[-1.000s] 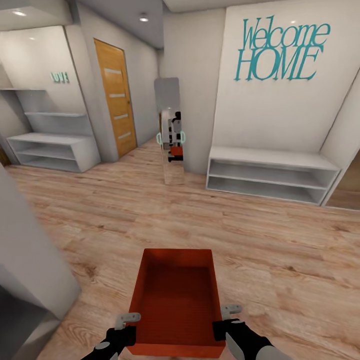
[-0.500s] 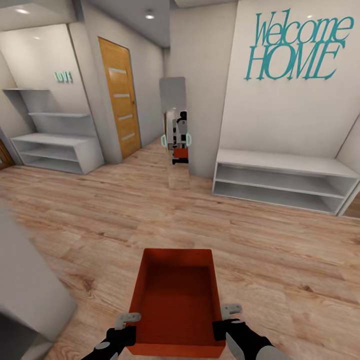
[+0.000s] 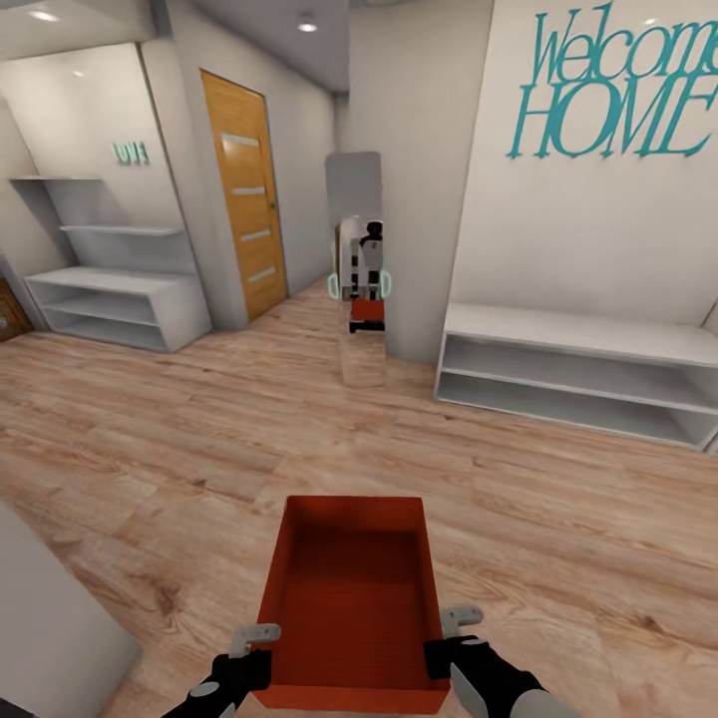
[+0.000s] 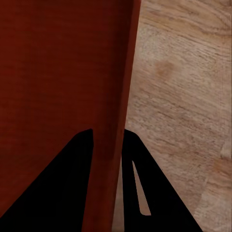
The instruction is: Move the two storage containers from the living room to the garage. In the garage, place one container on the floor and stack the other container on top of it (either order is fine).
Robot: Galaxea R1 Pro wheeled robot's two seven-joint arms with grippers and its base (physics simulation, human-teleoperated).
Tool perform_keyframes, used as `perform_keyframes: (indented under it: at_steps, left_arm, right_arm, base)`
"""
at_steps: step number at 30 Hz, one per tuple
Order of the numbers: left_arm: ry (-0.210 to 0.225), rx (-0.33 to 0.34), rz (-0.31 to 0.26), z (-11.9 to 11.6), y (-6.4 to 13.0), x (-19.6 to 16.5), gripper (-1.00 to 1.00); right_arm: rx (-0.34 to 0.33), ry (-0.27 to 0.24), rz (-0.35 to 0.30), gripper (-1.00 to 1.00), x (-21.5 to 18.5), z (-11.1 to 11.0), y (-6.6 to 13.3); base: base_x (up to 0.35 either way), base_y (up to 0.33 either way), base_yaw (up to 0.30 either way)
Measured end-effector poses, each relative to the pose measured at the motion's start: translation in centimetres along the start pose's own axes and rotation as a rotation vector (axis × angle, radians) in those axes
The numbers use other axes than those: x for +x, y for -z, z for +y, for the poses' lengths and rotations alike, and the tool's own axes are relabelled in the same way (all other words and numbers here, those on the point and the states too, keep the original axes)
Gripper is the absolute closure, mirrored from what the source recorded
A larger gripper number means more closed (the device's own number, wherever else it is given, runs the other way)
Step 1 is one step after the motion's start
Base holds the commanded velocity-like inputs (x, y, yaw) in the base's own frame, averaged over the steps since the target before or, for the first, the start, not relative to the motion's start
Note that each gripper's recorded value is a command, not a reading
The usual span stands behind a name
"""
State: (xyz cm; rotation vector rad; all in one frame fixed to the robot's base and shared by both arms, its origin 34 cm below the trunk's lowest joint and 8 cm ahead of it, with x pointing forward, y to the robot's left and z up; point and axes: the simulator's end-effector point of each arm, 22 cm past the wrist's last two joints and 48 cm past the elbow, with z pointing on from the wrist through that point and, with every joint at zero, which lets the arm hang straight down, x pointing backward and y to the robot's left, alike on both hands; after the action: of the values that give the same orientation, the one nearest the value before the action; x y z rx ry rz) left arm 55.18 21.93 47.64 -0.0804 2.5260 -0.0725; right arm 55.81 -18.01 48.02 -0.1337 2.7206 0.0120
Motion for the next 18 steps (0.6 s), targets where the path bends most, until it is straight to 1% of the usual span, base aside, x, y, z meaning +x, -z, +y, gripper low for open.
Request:
perform_keyframes:
  at_steps: [3,6,18]
  left_arm:
    - [0.000,0.000,0.000,0.00,0.00,-0.01,1.00]
    - [0.000,0.000,0.000,-0.01,0.00,-0.01,1.00]
    - [0.000,0.000,0.000,0.00,0.00,-0.02,1.00]
  right_arm:
    - [0.000,0.000,0.000,1.00,-0.02,0.00,0.00]
    - [0.000,0.000,0.000,1.00,-0.01,-0.01,0.00]
    - [0.000,0.000,0.000,1.00,-0.02,-0.01,0.00]
  base:
    - [0.343,0.000,0.167]
    - [0.343,0.000,0.071]
    - [0.343,0.000,0.009]
